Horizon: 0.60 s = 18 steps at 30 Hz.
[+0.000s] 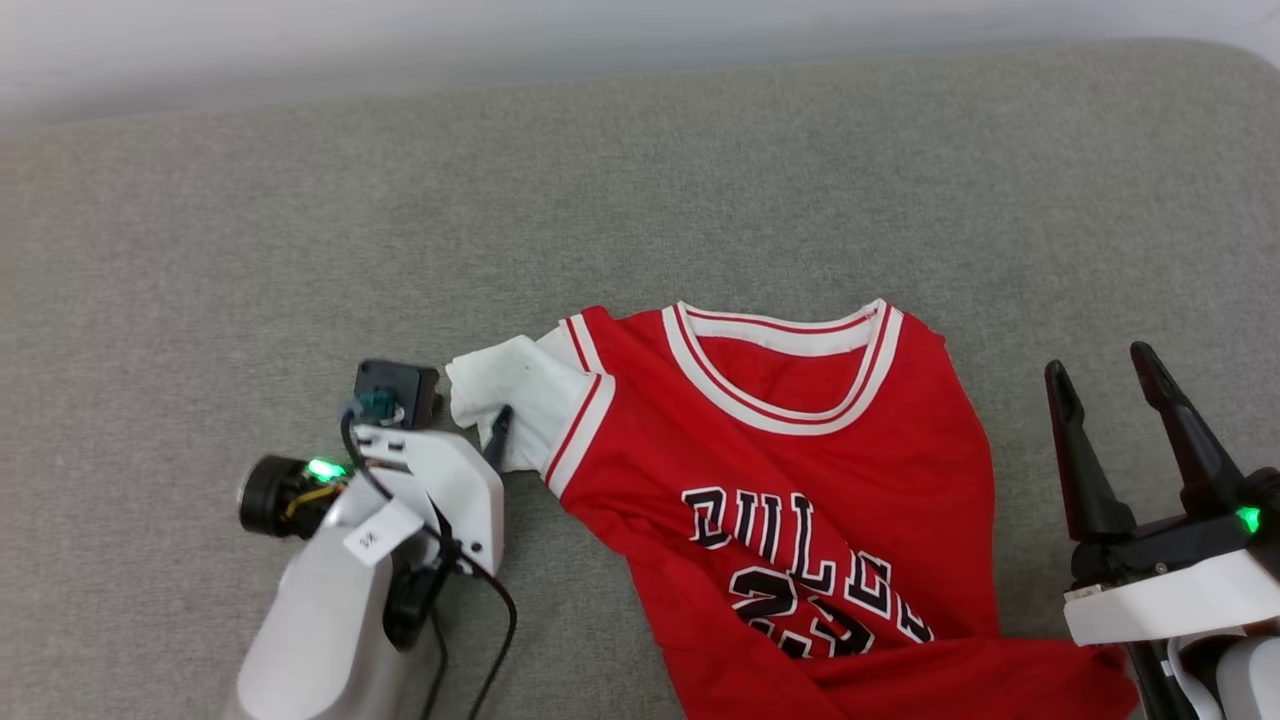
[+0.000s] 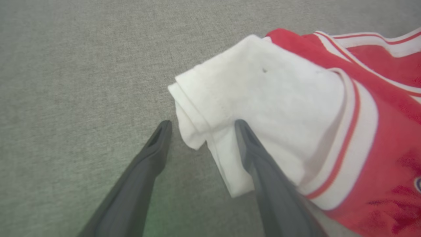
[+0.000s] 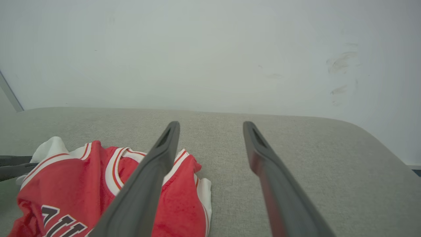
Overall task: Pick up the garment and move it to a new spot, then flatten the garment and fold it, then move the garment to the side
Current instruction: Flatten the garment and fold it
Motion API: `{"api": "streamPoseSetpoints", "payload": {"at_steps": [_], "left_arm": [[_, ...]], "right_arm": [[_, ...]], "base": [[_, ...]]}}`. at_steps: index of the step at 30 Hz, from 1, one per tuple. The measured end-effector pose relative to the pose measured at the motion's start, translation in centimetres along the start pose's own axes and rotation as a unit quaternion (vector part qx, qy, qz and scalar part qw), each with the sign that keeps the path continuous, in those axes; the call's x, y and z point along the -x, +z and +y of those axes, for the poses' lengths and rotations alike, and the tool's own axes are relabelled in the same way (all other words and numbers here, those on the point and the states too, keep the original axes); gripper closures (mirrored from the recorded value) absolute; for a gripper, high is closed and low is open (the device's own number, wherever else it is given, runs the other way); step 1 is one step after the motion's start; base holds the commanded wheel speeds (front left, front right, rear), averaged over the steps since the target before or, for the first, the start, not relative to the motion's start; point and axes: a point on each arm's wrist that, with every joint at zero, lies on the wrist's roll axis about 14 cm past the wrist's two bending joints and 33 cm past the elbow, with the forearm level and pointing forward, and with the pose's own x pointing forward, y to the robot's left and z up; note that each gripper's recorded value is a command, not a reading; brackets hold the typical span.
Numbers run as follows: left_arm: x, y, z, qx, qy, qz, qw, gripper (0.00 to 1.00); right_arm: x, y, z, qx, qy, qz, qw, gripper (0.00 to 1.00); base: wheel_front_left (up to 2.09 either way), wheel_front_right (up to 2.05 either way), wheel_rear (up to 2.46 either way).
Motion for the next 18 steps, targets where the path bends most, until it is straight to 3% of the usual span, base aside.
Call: {"api": "streamPoseSetpoints", "payload": {"at_steps": [6, 7, 8, 9, 14, 18], "left_arm": [[-1.2, -2.3, 0.2, -0.046, -0.004, 0.079, 0.996, 0.00], [-1.2, -2.6, 0.2, -0.050, -0.006, 0.087, 0.995, 0.10], [-1.3, -2.7, 0.3, -0.052, -0.007, 0.092, 0.994, 0.66], [-1.3, -2.8, 0.4, -0.053, -0.007, 0.093, 0.994, 1.00], [-1.1, -2.2, 1.0, -0.039, 0.002, 0.063, 0.997, 1.00], [-0.2, 0.0, 3.8, -0.027, 0.048, 0.002, 0.998, 1.00]], "right_arm": [[-0.1, -1.2, 0.1, -0.006, -0.004, 0.012, 1.000, 0.00], [-0.1, -1.3, 0.1, -0.006, -0.004, 0.014, 1.000, 0.00], [-0.1, -1.5, 0.2, -0.007, -0.004, 0.015, 1.000, 0.00], [-0.1, -1.6, 0.2, -0.008, -0.004, 0.016, 1.000, 0.00], [-0.3, -2.0, 0.6, -0.010, 0.001, 0.019, 1.000, 0.00], [-0.6, -2.1, 1.0, -0.009, 0.010, 0.019, 1.000, 0.00]], "base": [[0.00, 0.00, 0.00], [0.00, 0.00, 0.00], [0.00, 0.00, 0.00], [0.00, 0.00, 0.00], [0.00, 0.00, 0.00], [0.00, 0.00, 0.00]]}}
